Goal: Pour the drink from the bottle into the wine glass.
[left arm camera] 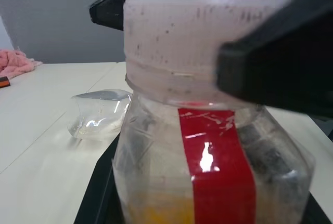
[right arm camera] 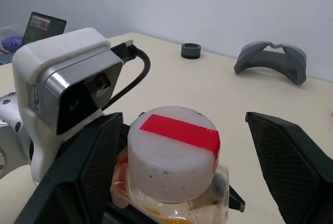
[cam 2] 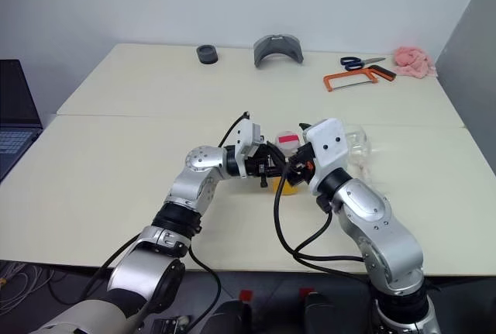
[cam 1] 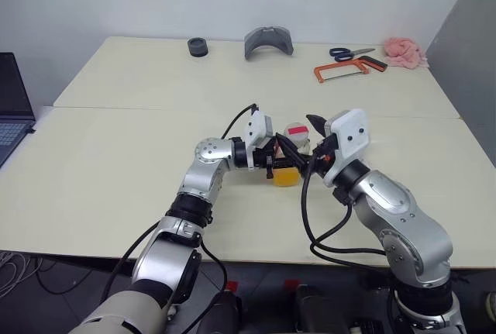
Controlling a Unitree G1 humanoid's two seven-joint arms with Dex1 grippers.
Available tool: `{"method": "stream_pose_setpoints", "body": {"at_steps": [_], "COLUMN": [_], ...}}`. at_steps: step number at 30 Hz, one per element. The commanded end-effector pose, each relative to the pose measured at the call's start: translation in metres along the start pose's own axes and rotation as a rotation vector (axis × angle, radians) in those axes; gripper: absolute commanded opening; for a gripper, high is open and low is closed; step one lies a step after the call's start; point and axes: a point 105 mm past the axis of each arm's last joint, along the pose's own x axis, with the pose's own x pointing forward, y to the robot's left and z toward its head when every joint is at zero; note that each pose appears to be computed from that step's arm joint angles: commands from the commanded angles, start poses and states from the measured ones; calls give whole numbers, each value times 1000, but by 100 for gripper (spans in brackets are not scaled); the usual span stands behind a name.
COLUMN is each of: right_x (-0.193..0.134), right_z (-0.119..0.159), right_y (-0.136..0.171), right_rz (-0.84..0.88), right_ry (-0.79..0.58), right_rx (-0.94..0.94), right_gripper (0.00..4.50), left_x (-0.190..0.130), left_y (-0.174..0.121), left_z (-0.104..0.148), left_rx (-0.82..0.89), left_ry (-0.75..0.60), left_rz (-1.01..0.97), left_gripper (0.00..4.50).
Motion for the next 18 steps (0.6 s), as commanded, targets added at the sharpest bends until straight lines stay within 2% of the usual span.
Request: {"method": "stream_pose_setpoints", "body": {"at_steps": [1,2,5,10,14,18], "right_x": [0,0,0,0,-1,-5], "right_z": [16,16,15,14,16,24], "right_y": [-2,-2,-1,3,16,25], "right_rz": [-19,-19,-8,17,174,514], "right_ry": [-72,-73,-69,-72,-88,-93], "right_rx": [-16,-17,-28,-30,-50,-182], "right_gripper": [402,402,346,189,190,190], "left_x": [4,4,3,3,3,-3], "left_y": [2,2,2,1,-1,-7], "left_z": [14,14,13,12,12,12], "left_rx": [57,57,57,65,61,41], "left_ry": [-20,-20,-18,-5,0,25], "left_rz": [-17,-17,-19,-30,-56,-134], "left_gripper": [169,169,169,169,169,169]}}
